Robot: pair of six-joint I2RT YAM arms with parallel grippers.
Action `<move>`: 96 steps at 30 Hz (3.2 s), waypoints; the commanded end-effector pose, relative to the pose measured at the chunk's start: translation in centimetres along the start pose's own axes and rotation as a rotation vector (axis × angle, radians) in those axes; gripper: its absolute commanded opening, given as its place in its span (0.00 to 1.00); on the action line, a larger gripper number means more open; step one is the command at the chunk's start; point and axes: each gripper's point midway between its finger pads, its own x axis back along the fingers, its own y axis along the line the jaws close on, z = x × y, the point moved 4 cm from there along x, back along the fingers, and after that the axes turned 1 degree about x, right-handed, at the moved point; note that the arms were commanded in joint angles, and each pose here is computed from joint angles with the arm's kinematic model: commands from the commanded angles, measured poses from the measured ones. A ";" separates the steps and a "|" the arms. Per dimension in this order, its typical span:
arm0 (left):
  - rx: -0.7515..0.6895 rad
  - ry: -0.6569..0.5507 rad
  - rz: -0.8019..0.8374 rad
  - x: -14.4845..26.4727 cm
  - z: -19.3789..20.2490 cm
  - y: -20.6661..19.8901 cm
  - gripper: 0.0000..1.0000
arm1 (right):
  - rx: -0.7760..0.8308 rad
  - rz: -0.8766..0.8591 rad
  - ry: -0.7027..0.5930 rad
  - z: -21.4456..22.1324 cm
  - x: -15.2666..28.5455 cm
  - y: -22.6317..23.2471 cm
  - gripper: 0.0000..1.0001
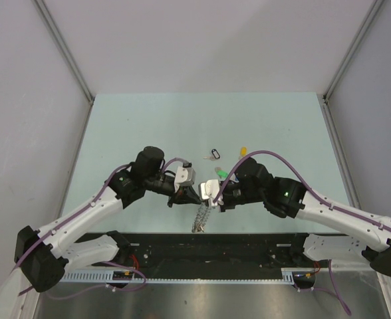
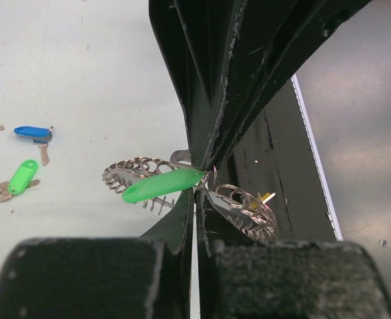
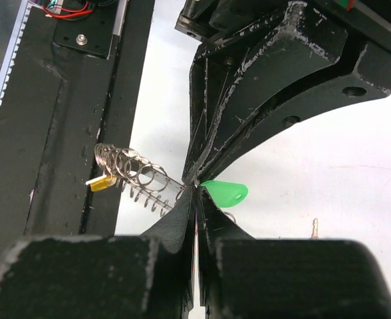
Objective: Put the keys on the keyring
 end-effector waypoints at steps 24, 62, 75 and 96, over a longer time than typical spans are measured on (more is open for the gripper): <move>0.130 -0.344 -0.386 2.7 -4.9 1.7 0.00 | -0.083 0.096 0.009 -0.4 0.6 -1.2 0.00; 0.318 -0.325 -1.337 15.4 1.1 3.8 1.00 | -1.041 1.512 0.243 23.5 22.3 -18.0 0.00; 0.371 -0.449 -1.404 17.1 0.9 2.8 1.00 | -1.425 1.409 0.264 28.7 17.7 -6.5 0.01; 0.363 -0.711 -1.502 21.2 -0.3 -0.3 1.00 | -1.102 1.556 -0.281 12.5 25.0 -3.3 1.00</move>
